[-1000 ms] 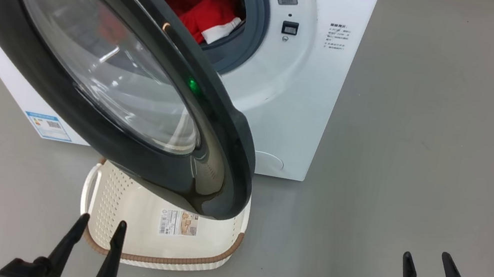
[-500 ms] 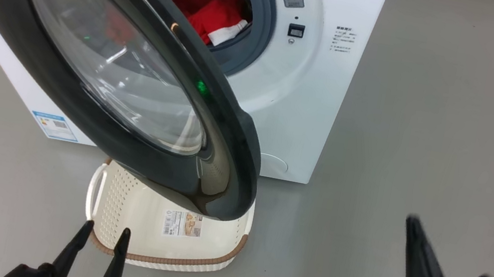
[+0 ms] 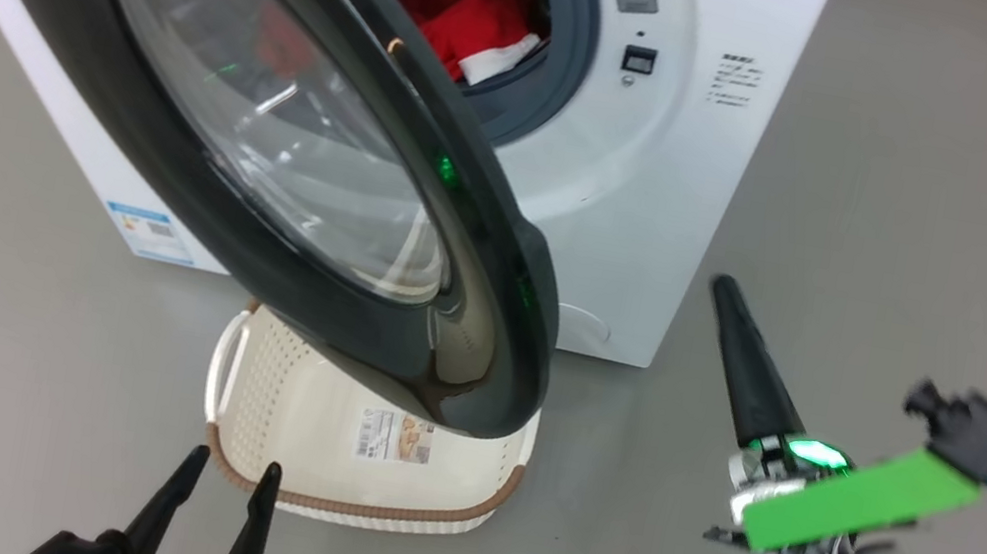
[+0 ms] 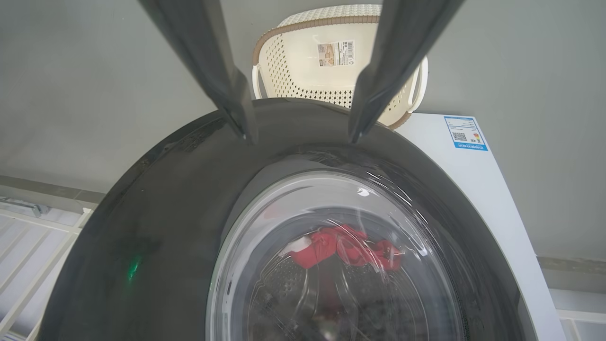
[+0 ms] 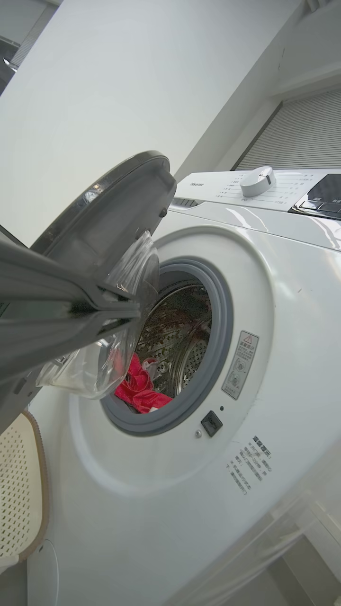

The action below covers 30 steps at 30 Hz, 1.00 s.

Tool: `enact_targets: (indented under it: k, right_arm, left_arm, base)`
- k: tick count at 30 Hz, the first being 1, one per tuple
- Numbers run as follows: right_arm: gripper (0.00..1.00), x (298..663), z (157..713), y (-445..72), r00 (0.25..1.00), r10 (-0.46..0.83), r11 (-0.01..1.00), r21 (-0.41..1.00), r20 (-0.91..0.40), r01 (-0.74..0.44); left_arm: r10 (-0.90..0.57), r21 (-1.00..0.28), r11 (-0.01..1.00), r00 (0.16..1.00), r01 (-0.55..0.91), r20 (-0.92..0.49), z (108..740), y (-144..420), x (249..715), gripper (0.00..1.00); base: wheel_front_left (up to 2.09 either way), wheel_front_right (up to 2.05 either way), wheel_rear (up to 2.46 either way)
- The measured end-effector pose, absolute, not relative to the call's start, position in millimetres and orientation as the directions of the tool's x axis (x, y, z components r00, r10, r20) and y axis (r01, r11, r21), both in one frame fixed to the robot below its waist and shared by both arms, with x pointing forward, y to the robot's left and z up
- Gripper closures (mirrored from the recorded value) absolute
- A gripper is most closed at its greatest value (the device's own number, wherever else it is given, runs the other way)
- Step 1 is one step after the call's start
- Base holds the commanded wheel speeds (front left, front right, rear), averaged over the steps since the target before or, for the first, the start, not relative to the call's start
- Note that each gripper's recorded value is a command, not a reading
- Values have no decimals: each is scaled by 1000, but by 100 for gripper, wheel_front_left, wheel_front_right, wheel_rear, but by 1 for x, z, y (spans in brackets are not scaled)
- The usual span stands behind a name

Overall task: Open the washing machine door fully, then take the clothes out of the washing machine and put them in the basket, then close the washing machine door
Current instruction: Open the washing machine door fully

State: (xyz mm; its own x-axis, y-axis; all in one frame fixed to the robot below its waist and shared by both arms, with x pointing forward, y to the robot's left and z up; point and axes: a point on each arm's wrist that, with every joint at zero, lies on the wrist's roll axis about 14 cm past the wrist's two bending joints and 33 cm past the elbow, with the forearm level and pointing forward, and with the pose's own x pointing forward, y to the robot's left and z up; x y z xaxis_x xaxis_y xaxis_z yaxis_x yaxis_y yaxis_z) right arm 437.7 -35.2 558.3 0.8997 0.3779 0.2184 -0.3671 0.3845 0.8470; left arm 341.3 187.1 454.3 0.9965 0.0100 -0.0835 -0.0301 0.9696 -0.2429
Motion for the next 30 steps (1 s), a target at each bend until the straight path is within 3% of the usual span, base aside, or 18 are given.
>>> enact_targets:
  k: [3,9,15,25,30]
  right_arm:
    - [100,444,563,-8,829,530,228,911,179,-343]
    - [100,446,551,22,692,715,120,958,98,-259]
    - [100,444,536,45,544,838,105,971,30,-215]
    - [100,442,526,69,426,905,103,974,-8,-200]
    - [100,419,527,93,320,947,81,975,-11,-207]
  left_arm:
    - [22,-244,969,995,-45,-95,451,190,339,0]
    - [39,-246,967,993,-66,-111,447,195,338,0]
    - [45,-264,962,993,-71,-106,449,195,343,0]
    - [64,-280,955,990,-96,-123,444,199,338,0]
    - [88,-277,954,990,-116,-112,449,206,333,0]
  base:
    - [0,0,0]
    - [0,0,0]
    - [0,0,0]
    - [0,0,0]
    - [0,0,0]
